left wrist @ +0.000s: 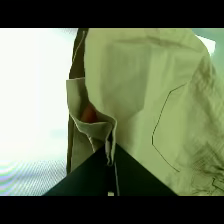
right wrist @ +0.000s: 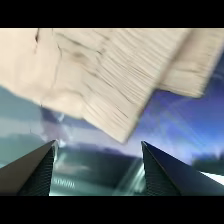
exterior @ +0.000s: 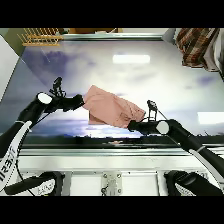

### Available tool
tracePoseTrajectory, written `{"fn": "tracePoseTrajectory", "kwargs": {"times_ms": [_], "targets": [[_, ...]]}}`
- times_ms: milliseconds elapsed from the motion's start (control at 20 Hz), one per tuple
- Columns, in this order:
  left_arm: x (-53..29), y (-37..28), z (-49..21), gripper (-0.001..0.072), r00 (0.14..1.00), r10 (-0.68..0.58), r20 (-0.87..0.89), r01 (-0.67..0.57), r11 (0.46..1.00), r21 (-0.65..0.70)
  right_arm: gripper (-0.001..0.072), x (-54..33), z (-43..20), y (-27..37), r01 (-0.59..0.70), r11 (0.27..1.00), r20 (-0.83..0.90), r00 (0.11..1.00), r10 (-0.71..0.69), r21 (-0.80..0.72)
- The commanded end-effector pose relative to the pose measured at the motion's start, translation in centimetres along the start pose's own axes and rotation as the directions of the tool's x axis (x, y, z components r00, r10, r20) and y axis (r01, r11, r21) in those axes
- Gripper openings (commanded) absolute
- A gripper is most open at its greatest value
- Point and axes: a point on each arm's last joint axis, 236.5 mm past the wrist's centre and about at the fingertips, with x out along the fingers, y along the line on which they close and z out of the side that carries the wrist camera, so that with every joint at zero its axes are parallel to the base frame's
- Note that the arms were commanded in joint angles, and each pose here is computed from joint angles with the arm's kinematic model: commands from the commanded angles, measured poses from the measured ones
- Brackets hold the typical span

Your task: Fold the clothes and pants, and hang the long-sleeved shirts on hangers.

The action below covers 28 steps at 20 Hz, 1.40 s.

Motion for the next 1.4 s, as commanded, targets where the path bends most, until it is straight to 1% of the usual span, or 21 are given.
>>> {"fn": "tracePoseTrajectory", "kwargs": {"times_ms": [0,200,250,300,350,400,450,500,600,700,800,850,1000,1100,1150,1250,1350], "targets": [[-0.8,-0.1,-0.7,0.0006,1.000,-0.003,0.008,0.003,1.000,0.005,0.0570,2.4,0.4,0.1,-0.002,1.000,0.032,0.999,0.002,-0.007],[-0.8,-0.1,-0.7,0.0006,1.000,-0.003,0.009,0.003,1.000,0.004,0.0569,2.6,0.3,-0.1,0.007,0.997,0.024,1.000,-0.005,-0.070],[-0.8,-0.1,-0.7,0.0006,1.000,-0.002,0.009,0.002,1.000,0.005,0.0555,2.6,0.2,-0.1,0.008,0.997,0.021,1.000,-0.006,-0.074],[-0.8,-0.1,-0.7,0.0006,1.000,-0.002,0.009,0.002,1.000,0.005,0.0455,2.6,0.2,-0.2,0.009,0.997,0.021,1.000,-0.007,-0.074],[-0.8,-0.1,-0.7,0.0006,1.000,-0.002,0.009,0.002,1.000,0.005,0.0316,2.7,0.2,-0.2,0.010,0.997,0.020,1.000,-0.008,-0.074],[-0.8,-0.1,-0.7,0.0006,1.000,-0.002,0.011,0.002,1.000,0.004,0.0212,2.7,0.2,-0.2,0.010,0.997,0.019,1.000,-0.008,-0.073],[-0.8,-0.1,-0.6,0.0006,1.000,-0.002,0.012,0.002,1.000,0.005,0.0069,2.7,0.2,-0.2,0.009,0.996,0.019,1.000,-0.007,-0.086],[-0.8,-0.1,-0.6,0.0006,1.000,-0.003,0.014,0.003,1.000,0.006,0.0008,2.4,0.3,0.1,0.004,0.993,0.025,1.000,-0.001,-0.120],[-2.4,-1.7,1.4,0.0006,0.998,-0.031,0.056,0.029,0.999,0.032,0.0007,0.1,2.1,1.4,-0.011,0.977,0.041,0.999,0.020,-0.213],[-7.7,-6.3,6.0,0.0006,0.975,-0.108,0.194,0.085,0.989,0.121,0.0007,-6.1,6.2,3.3,0.010,0.953,0.097,0.995,0.020,-0.304],[-16.2,-13.2,9.7,0.0006,0.908,-0.230,0.351,0.140,0.954,0.264,0.0007,-14.9,10.3,6.1,0.016,0.940,0.197,0.979,0.055,-0.342],[-21.2,-16.9,10.3,0.0006,0.858,-0.302,0.416,0.156,0.924,0.348,0.0007,-19.5,11.6,7.8,0.002,0.934,0.252,0.963,0.093,-0.356],[-34.0,-26.0,7.6,0.0006,0.697,-0.501,0.513,0.169,0.810,0.562,0.0007,-31.8,12.1,13.4,-0.056,0.904,0.409,0.879,0.247,-0.424],[-40.3,-29.5,3.7,0.0006,0.608,-0.603,0.517,0.167,0.734,0.659,0.0007,-37.5,10.8,15.7,-0.098,0.890,0.480,0.813,0.330,-0.446],[-42.5,-30.4,1.9,0.0006,0.575,-0.639,0.511,0.169,0.704,0.690,0.0007,-39.3,10.0,16.2,-0.113,0.888,0.502,0.790,0.352,-0.446],[-46.0,-31.4,-1.5,0.0006,0.519,-0.695,0.497,0.192,0.662,0.725,0.0007,-41.7,8.2,16.3,-0.162,0.896,0.527,0.761,0.380,-0.413],[-48.2,-31.7,-3.5,0.0005,0.484,-0.723,0.492,0.215,0.644,0.734,0.0007,-42.1,6.4,15.8,-0.202,0.912,0.509,0.777,0.371,-0.357]]}}
